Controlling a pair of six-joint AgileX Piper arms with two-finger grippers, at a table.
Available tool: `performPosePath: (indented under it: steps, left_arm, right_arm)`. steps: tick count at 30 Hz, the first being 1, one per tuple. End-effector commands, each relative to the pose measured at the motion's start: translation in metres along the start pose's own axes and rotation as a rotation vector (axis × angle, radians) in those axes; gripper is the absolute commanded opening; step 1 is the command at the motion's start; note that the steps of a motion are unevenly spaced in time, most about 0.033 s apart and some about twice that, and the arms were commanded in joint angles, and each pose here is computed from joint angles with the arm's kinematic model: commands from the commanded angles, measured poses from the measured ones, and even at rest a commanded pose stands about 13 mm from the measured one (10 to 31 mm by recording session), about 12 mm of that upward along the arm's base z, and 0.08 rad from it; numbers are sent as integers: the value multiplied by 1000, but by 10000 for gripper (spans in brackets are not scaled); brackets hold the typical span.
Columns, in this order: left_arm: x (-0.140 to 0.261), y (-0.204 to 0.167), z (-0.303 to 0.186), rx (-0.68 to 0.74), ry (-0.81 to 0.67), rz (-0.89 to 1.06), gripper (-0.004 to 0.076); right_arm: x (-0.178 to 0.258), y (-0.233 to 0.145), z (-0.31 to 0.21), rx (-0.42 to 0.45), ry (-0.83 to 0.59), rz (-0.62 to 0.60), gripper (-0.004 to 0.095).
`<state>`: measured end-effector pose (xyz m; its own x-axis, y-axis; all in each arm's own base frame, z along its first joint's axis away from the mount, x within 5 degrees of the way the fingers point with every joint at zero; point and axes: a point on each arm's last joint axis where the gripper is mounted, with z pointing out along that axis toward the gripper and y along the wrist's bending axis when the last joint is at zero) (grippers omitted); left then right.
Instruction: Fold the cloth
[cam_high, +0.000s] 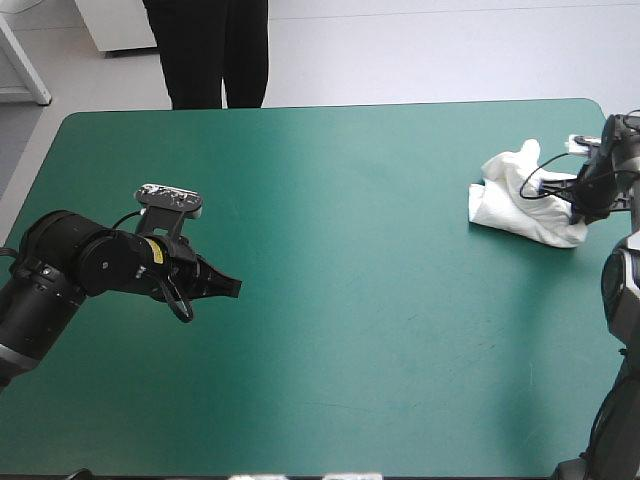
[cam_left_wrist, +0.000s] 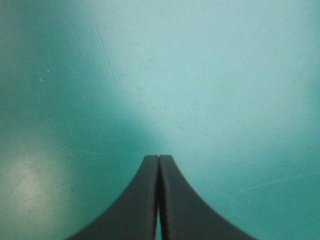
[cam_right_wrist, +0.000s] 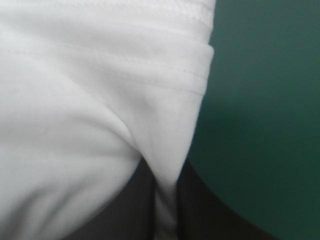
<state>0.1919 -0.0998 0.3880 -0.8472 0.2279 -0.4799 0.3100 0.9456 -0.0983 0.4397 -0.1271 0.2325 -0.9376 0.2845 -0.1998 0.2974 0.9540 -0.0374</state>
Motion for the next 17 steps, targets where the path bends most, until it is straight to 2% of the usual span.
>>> performPosePath:
  steps: [1, 8, 11, 13, 16, 17]
  left_arm:
    - [3, 1, -14, 7, -8, -7, -10]
    - [3, 0, -14, 9, -8, -8, -10]
    - [3, -1, -14, 19, -6, -15, -10]
    - [3, -1, -14, 27, -4, -17, -10]
    - [3, -2, -14, 30, -4, -18, -10]
    - [3, -2, -14, 30, -4, -18, -10]
  right_arm:
    - [7, -34, -34, 67, -42, 29, -17]
    - [12, -57, -29, 72, -18, 82, -17]
    - [13, -59, -28, 13, -19, 113, 9]
    - [14, -62, -32, 5, -25, 112, 114]
    - [16, -71, -40, 25, -43, 125, 413]
    - [17, -76, -44, 14, -52, 151, 557]
